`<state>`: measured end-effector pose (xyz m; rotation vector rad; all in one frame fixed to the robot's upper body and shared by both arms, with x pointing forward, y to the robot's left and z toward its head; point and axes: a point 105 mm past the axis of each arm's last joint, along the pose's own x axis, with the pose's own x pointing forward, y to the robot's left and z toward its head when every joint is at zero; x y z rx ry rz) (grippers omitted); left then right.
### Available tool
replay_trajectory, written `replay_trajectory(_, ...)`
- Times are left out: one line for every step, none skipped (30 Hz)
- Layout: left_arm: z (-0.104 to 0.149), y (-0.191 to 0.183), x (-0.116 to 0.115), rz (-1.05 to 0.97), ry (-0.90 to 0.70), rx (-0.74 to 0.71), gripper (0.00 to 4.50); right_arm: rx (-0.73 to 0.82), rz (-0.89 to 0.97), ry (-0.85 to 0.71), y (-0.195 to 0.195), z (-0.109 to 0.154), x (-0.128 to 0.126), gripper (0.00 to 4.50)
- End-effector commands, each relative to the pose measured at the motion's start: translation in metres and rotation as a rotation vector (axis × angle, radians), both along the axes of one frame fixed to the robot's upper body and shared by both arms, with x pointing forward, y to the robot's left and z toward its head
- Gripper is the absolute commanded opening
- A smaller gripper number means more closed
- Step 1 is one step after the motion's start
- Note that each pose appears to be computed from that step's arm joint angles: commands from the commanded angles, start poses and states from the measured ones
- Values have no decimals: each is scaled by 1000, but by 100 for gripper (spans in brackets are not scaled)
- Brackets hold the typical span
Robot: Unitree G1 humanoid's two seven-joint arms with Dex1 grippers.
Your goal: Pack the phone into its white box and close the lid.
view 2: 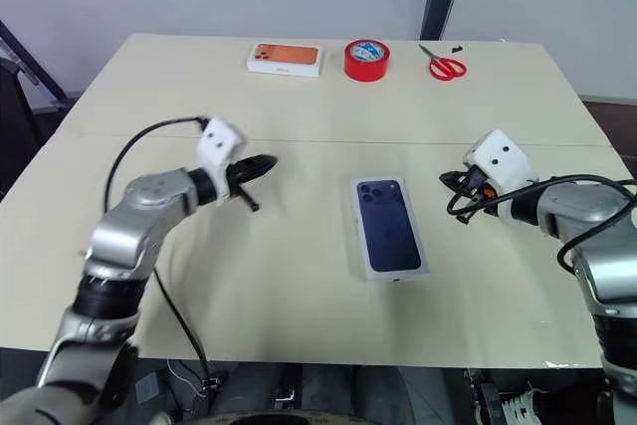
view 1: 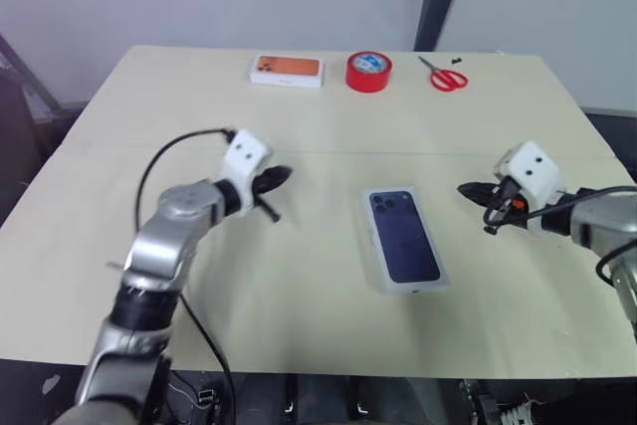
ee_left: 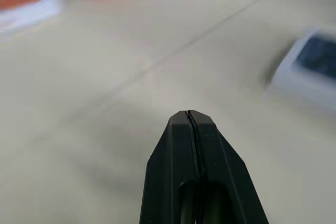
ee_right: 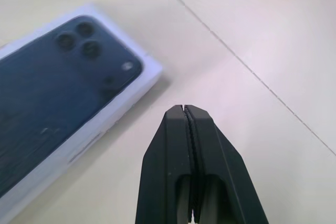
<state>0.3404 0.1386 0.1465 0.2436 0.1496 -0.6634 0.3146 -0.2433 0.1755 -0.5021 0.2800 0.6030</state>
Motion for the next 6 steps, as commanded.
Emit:
replay_trajectory(7,44,-16,129,-53,-3,0,78,44,-29,1,14,6,4)
replay_trajectory(3,54,-20,164,-49,0,0,88,62,-14,2,13,7,4)
replay_trajectory(0,60,-23,184,-46,0,0,92,73,-3,3,12,7,4)
replay_trajectory(-1,65,-25,204,-48,1,0,93,93,13,4,10,8,4)
replay_trajectory(-1,69,-26,221,-52,-4,0,93,109,25,5,8,8,4)
replay_trajectory(-1,70,-26,230,-56,-7,0,94,120,31,6,7,9,4)
